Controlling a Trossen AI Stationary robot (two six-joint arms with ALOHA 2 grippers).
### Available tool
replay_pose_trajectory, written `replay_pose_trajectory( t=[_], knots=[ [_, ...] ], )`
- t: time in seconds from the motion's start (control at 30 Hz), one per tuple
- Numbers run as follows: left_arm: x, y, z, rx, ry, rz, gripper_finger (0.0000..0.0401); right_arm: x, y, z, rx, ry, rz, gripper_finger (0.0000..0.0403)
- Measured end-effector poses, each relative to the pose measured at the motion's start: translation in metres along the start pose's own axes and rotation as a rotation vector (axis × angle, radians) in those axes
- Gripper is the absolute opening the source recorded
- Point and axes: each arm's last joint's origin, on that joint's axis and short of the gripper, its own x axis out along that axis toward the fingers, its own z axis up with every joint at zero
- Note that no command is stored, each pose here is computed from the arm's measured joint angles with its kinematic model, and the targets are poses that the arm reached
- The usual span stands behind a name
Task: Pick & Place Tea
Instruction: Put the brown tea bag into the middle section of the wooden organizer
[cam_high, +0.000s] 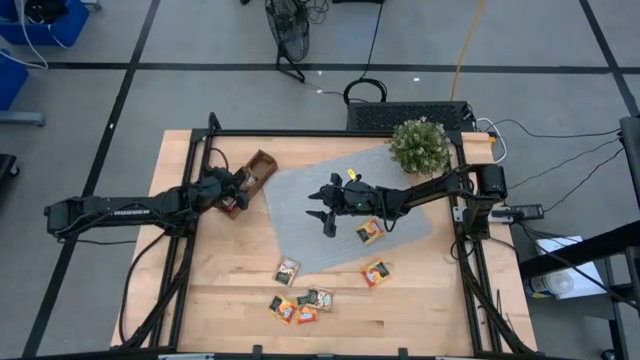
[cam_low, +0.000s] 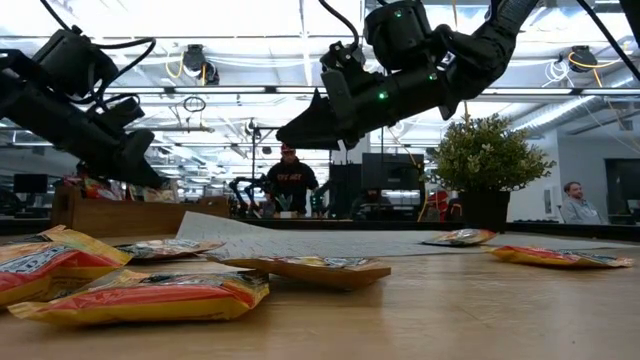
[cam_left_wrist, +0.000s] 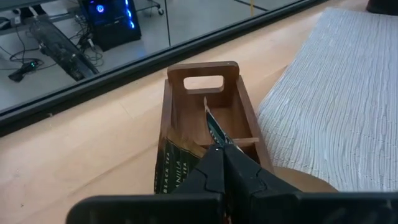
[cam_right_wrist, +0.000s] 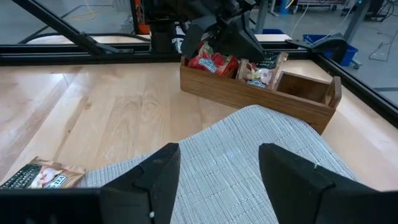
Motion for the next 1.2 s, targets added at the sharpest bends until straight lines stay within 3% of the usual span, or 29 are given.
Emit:
replay_pose_trajectory(
  t=[0.33,0.7,1.1,1.2],
  knots=[
    [0.0,-0.001,-0.003,0.002,0.038,-0.046,0.0018,0.0,0.0,0.0,0.0,0.0,0.0,0.0201],
    [0.0,-0.002,0.002,-0.085,0.006,-0.032,0.0028,0.0,0.0,0.0,0.0,0.0,0.0,0.0201],
    [-0.007,-0.01,0.038,-0.024,-0.057,-0.06,0.016,0.0,0.0,-0.001,0.0,0.009,0.0,0.0201],
    [-0.011,-0.013,0.052,-0.081,-0.041,-0.098,0.0178,0.0,0.0,-0.001,0.0,0.009,0.0,0.0201]
  ],
)
